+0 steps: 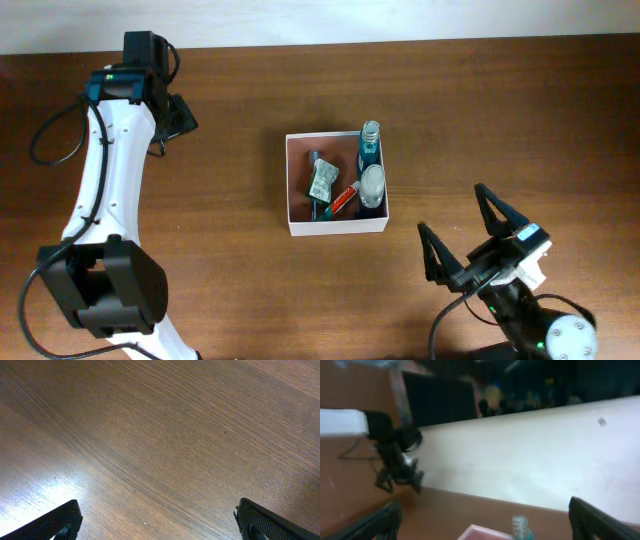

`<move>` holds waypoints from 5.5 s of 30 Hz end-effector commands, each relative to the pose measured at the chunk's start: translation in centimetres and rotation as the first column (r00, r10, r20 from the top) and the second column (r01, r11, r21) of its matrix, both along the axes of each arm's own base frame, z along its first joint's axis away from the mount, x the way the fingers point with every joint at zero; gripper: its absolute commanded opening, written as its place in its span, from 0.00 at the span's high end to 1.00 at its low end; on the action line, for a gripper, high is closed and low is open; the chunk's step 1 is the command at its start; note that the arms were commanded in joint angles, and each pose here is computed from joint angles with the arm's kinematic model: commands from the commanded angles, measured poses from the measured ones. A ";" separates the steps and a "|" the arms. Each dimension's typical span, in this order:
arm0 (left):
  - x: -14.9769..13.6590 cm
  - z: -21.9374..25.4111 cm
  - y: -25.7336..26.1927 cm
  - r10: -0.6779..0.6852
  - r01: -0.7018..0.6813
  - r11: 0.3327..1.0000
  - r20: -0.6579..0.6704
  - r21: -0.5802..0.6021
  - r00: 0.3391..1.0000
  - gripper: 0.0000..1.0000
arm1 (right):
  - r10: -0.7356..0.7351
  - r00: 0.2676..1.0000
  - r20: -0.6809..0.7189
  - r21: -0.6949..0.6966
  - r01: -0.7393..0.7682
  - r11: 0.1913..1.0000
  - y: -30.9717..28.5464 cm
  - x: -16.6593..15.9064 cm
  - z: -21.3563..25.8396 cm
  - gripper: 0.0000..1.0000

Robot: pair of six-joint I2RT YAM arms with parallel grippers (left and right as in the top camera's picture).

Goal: Pack container

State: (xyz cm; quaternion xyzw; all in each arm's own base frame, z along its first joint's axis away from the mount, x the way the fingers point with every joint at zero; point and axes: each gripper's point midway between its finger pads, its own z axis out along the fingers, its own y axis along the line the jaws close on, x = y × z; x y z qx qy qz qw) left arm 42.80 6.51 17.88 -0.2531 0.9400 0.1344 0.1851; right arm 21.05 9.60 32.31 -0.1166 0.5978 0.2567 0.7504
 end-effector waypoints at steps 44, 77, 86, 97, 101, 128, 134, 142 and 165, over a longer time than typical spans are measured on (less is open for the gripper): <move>-0.1 0.8 0.4 0.002 -0.003 1.000 0.017 0.015 1.000 0.01 | -0.367 0.918 -0.149 -0.329 0.304 0.894 -4.8 3.1 -15.8 0.02; -0.8 -0.5 0.6 0.009 -0.009 1.000 -0.023 0.014 1.000 0.01 | -0.368 0.913 -0.178 -0.345 0.292 0.892 -4.8 3.1 -16.7 0.02; -5.5 -0.4 -0.4 -0.014 0.015 1.000 -0.056 0.013 0.998 0.01 | -0.368 0.913 -0.178 -0.345 0.292 0.892 -4.8 3.1 -16.7 0.01; -20.3 -2.3 -0.3 -0.001 0.001 1.000 -0.003 0.011 1.000 0.01 | -0.368 0.913 -0.178 -0.345 0.292 0.892 -4.8 3.1 -16.7 0.02; -20.5 -3.2 -0.4 -0.003 0.002 1.000 0.193 0.007 0.981 0.01 | -0.368 0.913 -0.178 -0.345 0.292 0.892 -4.8 3.1 -16.7 0.02; -17.9 -7.3 -2.5 -0.106 0.139 0.990 0.789 0.026 0.606 0.01 | -0.368 0.913 -0.178 -0.345 0.292 0.892 -4.8 3.1 -16.7 0.02; -18.1 -8.1 -2.5 -0.139 0.151 0.987 0.776 0.056 0.616 0.01 | -0.368 0.913 -0.178 -0.345 0.292 0.892 -4.8 3.1 -16.7 0.02; -18.1 -6.2 -2.5 -0.367 0.220 0.930 0.728 0.293 0.580 0.01 | -0.368 0.913 -0.178 -0.345 0.292 0.892 -4.8 3.1 -16.7 0.02; -18.4 -1.8 -3.7 -0.532 0.238 0.847 0.736 0.476 0.419 0.00 | -0.368 0.913 -0.178 -0.345 0.292 0.892 -4.8 3.1 -16.7 0.02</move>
